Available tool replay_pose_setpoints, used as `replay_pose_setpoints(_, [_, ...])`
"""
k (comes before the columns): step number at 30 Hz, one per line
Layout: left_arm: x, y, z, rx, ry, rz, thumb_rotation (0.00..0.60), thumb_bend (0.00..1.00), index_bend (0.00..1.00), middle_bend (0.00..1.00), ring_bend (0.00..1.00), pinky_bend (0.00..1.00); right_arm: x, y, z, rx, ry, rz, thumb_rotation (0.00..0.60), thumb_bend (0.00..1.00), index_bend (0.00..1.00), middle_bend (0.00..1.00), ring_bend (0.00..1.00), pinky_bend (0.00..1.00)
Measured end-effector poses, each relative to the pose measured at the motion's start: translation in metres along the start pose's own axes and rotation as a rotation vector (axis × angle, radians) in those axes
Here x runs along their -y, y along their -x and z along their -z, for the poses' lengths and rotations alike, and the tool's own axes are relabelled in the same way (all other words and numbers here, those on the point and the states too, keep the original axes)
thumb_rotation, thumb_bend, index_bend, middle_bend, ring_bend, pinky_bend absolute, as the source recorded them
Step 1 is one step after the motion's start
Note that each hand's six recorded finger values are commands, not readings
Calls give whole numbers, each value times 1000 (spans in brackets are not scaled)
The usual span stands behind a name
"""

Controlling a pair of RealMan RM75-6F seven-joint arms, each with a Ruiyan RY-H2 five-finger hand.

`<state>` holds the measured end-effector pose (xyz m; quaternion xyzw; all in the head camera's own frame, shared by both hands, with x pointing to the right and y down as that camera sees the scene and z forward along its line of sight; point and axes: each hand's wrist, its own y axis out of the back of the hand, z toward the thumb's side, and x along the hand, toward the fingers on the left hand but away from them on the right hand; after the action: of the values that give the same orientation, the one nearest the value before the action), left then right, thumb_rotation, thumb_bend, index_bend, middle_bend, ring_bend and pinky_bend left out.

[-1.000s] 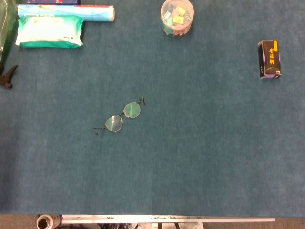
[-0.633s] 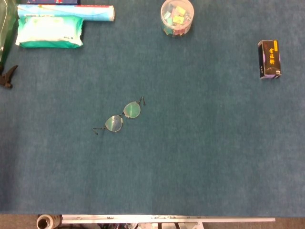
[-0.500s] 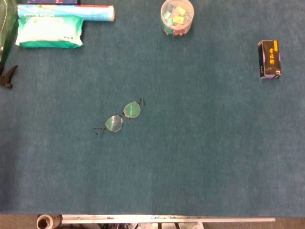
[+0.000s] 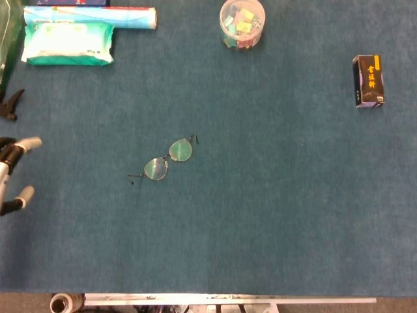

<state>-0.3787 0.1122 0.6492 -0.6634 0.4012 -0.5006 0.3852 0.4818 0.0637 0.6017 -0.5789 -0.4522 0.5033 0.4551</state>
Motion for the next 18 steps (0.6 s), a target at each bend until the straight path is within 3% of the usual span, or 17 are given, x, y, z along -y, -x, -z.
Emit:
replay_pose_setpoints(3, [7,-2,-7,30,33,30,600,139,91,8,36,164,0,0,1,3,-5,0,600,156,507,468,356,600])
replay_pose_setpoints(6, [17,-5,-14,56,49,49,600,139,85,0,4,142,1,1,1,6,-9,-1,600,156,507,468,356,600])
replay_pose_setpoints(18, [46,-19,-49,145,105,91,600,137,84,0,0,136,-3,0,3,12,1,13,600,156,507,468,356,600])
